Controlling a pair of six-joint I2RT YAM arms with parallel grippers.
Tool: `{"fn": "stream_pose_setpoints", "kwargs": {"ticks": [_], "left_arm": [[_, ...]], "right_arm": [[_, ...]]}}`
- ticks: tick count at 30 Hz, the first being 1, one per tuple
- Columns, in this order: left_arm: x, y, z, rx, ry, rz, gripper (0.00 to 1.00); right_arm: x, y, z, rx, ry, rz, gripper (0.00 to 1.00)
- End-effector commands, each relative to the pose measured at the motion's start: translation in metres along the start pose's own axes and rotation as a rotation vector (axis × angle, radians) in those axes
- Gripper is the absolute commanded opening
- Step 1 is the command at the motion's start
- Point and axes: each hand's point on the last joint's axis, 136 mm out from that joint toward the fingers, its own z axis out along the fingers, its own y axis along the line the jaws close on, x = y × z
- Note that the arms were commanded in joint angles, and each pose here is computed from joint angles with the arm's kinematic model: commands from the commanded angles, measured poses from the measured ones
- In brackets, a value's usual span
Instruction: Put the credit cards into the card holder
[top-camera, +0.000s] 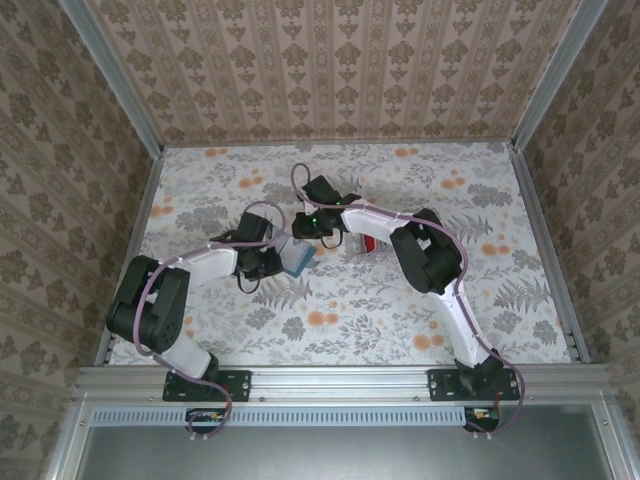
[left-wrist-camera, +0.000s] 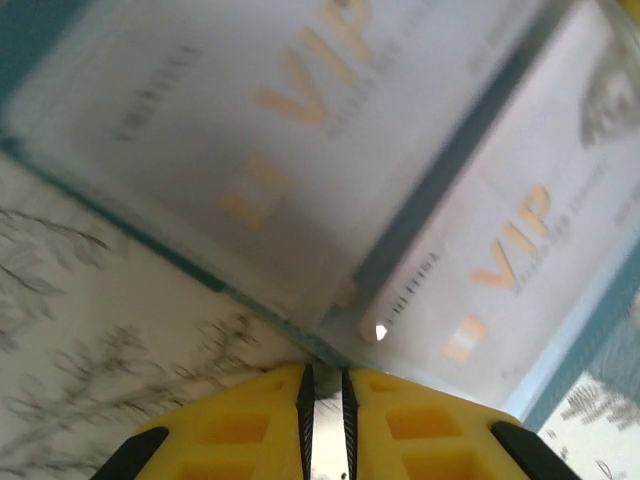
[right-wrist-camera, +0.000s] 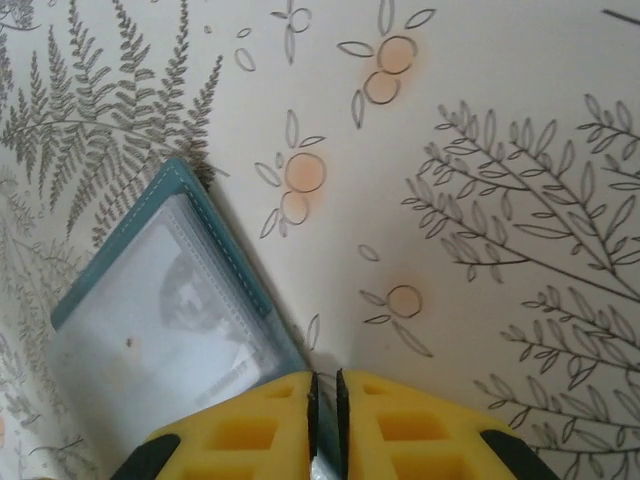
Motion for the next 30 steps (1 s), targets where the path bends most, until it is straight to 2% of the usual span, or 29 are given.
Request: {"fn": "stream_pose_setpoints", "kwargs": {"ticks": [1,7,11,14,21,26,30], "left_arm": [[0.041,-0.012,0.0,0.017,0.123,-0.024,0.19],[0.034,-0.04,-0.004,0.061,0.093,0.007,0.19],[0.031,-0.04,-0.005,0.055,0.073,0.021,0.19],[0.024,-0.038,-0.005,0.03,0.05,0.041,0.19],[0.001,-0.048,0.012,0.014,0.039,0.075,0.18],[-0.013,-0.059,0.022,0.018,0.041,0.101,0.17],[-0.022,-0.068,0.015,0.03,0.022,0.114,0.17]], "right_arm": [[0.001,0.016,-0.008,-0.027,0.041,-0.058,0.18],[-0.024,0.022,-0.052,-0.059,-0.012,-0.099,0.19],[-0.05,0.019,-0.11,-0.057,-0.116,-0.106,0.22],[-0.054,0.017,-0.149,-0.042,-0.171,-0.119,0.23],[-0.041,0.006,-0.217,0.009,-0.293,-0.118,0.28],[-0.018,-0.011,-0.241,0.093,-0.327,-0.164,0.28],[0.004,-0.042,-0.248,0.154,-0.363,-0.157,0.29]]}}
